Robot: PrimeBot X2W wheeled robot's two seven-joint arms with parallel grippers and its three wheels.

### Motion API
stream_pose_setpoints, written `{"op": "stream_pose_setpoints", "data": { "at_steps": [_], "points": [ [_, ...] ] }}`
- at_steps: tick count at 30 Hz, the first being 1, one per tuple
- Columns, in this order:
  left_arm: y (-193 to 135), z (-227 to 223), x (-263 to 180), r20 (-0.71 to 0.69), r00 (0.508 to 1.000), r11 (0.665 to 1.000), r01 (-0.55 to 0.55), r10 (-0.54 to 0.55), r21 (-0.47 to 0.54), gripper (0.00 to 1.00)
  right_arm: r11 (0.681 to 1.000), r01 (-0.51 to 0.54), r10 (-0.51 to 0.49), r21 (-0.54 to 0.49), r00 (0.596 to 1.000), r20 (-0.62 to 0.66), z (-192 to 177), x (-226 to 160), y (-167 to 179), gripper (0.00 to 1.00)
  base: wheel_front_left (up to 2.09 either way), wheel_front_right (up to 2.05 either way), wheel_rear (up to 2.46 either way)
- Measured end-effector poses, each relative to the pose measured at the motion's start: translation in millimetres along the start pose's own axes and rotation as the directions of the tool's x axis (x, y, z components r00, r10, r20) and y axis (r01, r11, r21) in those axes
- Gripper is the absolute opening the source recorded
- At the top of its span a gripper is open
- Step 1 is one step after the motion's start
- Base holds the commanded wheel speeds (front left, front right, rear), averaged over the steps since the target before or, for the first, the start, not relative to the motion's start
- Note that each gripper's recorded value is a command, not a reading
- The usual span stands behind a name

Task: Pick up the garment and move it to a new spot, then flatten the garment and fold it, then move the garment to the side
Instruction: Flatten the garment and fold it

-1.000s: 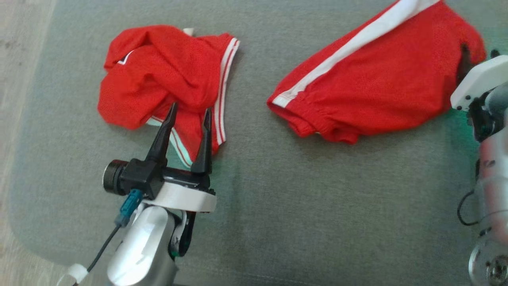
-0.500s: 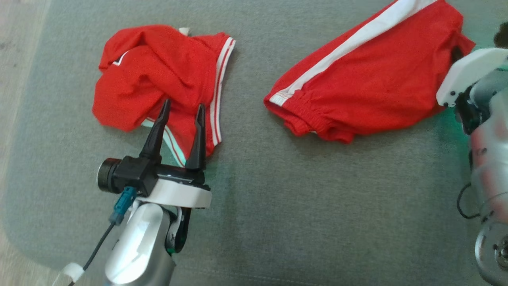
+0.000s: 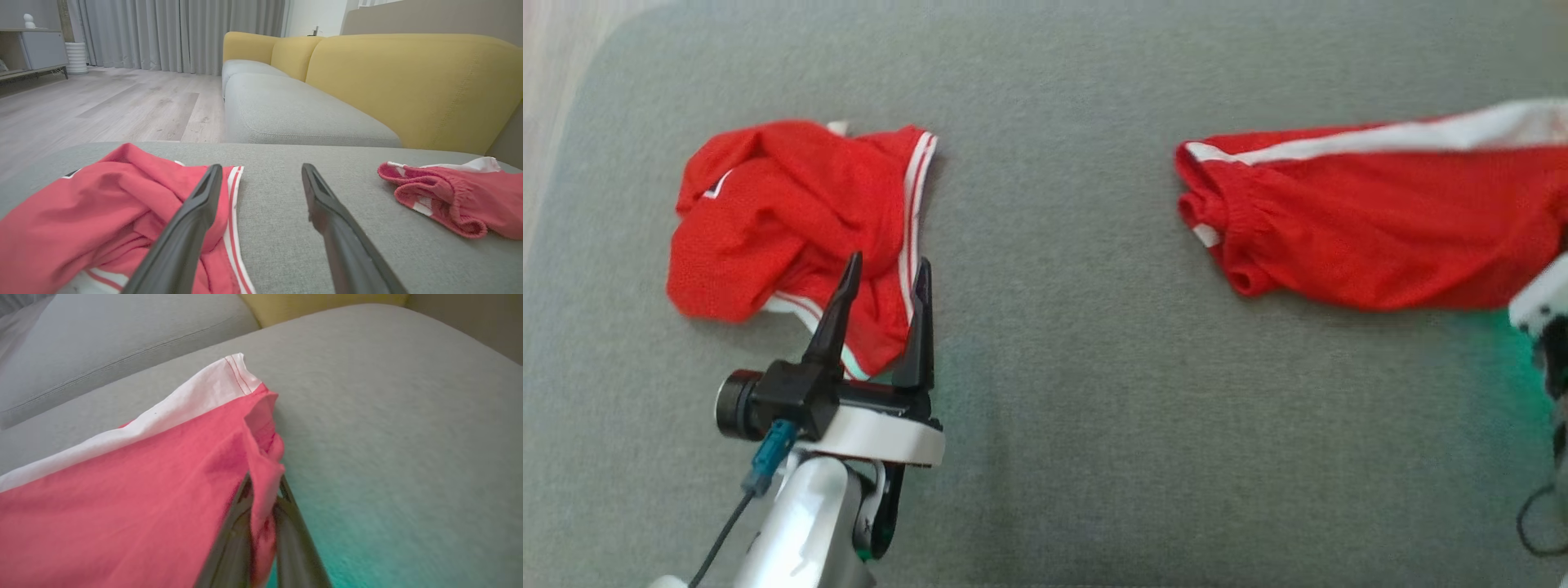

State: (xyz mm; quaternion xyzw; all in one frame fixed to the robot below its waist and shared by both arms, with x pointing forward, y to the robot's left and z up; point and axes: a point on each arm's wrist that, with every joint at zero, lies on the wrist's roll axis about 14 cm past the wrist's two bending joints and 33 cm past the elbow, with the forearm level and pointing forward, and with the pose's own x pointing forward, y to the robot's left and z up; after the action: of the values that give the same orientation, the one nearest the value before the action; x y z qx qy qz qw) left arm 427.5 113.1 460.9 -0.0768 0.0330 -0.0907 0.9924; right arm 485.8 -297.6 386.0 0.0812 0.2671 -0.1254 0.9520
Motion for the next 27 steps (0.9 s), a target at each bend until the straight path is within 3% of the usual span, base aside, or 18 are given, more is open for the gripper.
{"op": "stream_pose_setpoints", "data": {
  "at_steps": [6, 18, 23, 27],
  "points": [
    [-9, 8, -1, 0.022, 0.999, 1.000, 0.028, -0.028, 0.004, 1.00, 0.998, 0.034, -0.036, 0.050, 0.998, 0.042, 5, -16, -19, 0.00, 0.00, 0.00, 0.00],
    [-1, 11, -4, 0.030, 1.000, 1.000, 0.007, -0.007, 0.007, 1.00, 0.998, 0.000, -0.005, 0.061, 0.996, 0.087, 17, -14, -3, 0.00, 0.00, 0.00, 0.00],
    [1, 14, -5, 0.037, 0.999, 1.000, 0.002, -0.002, 0.008, 1.00, 0.997, -0.040, 0.030, 0.066, 0.989, 0.142, 30, -16, 13, 0.00, 0.00, 0.00, 0.00],
    [0, 18, -9, 0.045, 0.999, 1.000, 0.001, -0.002, 0.016, 1.00, 0.990, -0.121, 0.104, 0.072, 0.974, 0.201, 44, -21, 44, 0.00, 0.00, 0.00, 0.00]
  ]
}}
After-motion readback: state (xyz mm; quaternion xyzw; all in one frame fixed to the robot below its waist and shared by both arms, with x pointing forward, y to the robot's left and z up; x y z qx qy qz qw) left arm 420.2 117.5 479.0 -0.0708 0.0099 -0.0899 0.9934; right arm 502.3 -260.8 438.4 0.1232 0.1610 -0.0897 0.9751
